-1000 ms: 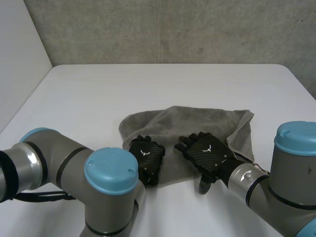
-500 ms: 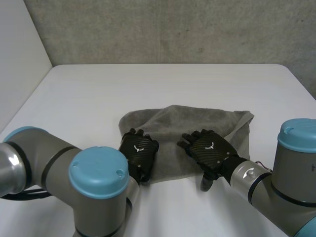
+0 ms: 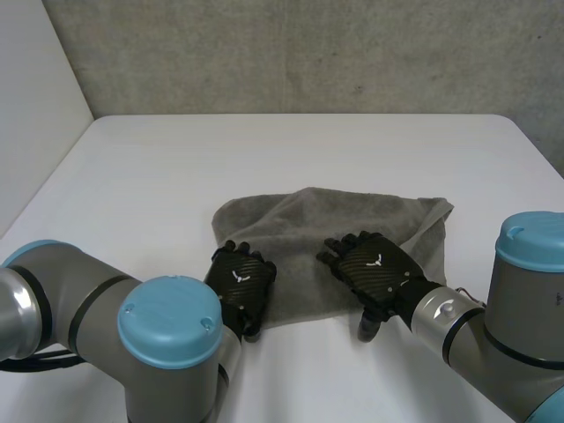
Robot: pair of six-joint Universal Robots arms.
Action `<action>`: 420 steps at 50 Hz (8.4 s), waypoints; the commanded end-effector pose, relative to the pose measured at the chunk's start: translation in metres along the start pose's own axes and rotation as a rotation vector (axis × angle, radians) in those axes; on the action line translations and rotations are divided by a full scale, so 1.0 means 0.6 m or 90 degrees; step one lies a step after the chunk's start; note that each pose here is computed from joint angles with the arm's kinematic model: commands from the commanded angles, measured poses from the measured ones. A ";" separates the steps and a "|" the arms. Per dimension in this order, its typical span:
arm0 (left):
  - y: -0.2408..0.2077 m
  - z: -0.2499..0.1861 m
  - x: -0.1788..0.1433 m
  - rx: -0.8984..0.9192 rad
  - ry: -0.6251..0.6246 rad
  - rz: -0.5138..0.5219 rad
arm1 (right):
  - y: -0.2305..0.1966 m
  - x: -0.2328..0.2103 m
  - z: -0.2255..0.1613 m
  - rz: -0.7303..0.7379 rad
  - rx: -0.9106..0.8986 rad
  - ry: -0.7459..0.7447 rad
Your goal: Fold the towel.
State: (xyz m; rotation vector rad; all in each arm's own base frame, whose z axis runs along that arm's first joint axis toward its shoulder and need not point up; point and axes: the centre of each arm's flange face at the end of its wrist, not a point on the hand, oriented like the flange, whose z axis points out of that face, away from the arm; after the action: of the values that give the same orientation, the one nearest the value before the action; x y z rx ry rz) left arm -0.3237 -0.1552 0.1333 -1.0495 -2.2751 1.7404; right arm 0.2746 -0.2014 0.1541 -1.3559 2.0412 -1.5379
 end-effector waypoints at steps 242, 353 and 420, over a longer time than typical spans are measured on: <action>-0.042 -0.024 -0.097 -0.054 -0.136 -0.243 | -0.061 0.349 0.019 0.150 0.124 0.331; -0.496 -0.043 -0.419 0.784 -0.298 0.015 | -0.380 0.403 -0.068 -0.179 0.509 0.431; -0.126 -0.078 -0.270 0.188 -0.042 0.002 | -0.059 0.254 -0.140 -0.255 -0.064 0.264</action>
State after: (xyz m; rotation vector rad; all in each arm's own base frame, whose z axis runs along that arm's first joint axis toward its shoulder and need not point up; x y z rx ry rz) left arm -0.2138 -0.2249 0.2692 -0.9407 -1.9369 2.1058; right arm 0.1547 -0.2797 0.2619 -1.6897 2.1878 -2.0344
